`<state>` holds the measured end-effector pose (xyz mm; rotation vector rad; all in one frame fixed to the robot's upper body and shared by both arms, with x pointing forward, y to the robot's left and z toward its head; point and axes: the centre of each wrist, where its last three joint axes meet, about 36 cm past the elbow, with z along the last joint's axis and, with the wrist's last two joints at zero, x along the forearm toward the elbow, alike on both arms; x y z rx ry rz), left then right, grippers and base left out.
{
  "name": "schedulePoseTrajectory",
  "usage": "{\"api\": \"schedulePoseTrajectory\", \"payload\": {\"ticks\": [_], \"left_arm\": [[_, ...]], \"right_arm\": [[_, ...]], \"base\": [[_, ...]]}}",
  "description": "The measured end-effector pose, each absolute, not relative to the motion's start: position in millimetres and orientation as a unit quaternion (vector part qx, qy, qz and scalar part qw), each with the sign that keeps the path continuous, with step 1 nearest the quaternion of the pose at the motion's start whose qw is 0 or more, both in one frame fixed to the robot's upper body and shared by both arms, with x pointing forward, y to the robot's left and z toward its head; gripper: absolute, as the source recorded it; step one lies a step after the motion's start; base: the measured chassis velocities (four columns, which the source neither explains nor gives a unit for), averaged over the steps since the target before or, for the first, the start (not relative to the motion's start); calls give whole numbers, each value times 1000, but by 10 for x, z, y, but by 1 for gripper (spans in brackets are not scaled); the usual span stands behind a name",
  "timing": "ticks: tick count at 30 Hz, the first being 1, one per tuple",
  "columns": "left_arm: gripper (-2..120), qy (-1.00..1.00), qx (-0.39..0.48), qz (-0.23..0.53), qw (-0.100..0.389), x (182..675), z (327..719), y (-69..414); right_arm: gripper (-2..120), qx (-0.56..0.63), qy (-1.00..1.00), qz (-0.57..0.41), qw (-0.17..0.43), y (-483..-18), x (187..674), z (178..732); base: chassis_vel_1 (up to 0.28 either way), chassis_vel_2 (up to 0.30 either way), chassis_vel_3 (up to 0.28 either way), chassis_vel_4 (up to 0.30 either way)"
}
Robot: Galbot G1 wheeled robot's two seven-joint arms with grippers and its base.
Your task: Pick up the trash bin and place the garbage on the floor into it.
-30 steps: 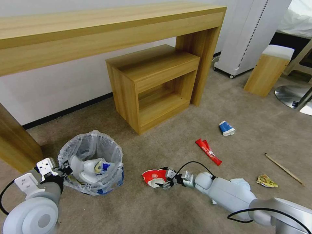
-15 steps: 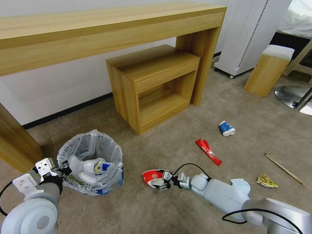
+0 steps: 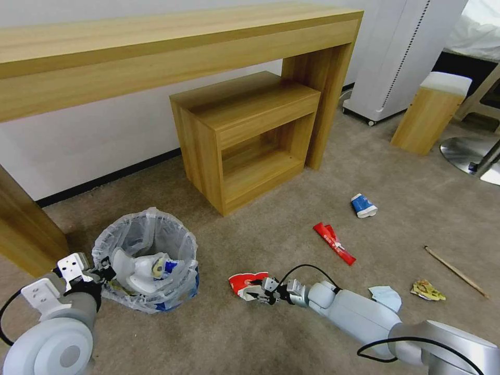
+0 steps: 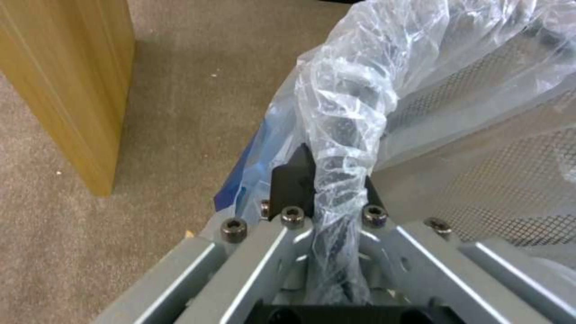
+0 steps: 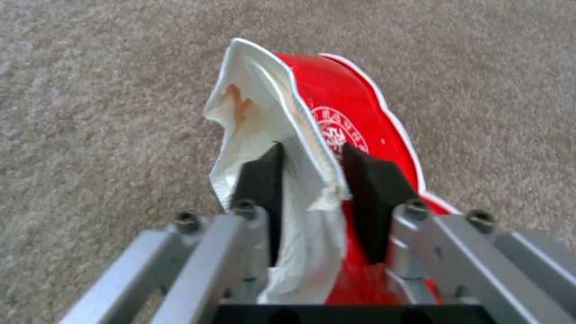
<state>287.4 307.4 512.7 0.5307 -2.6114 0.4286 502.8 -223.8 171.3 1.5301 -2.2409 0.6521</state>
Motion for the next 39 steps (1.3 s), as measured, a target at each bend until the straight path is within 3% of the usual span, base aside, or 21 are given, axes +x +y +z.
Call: {"api": "schedulePoseTrajectory", "payload": {"ticks": [8,23,39], "left_arm": [[1,-944,192,156,220,2873,5120,3070],[1,-943,189,158,225,2912,5060,3046],[1,-943,179,148,238,2965,4945,3017]], "right_arm": [[0,542,-790,228,172,-2275,5027,1709],[0,538,-802,207,158,-2468,5007,1768],[0,545,-834,87,24,-2377,5009,2585]], "base": [[0,0,0,0],[0,0,0,0],[0,0,0,0]]}}
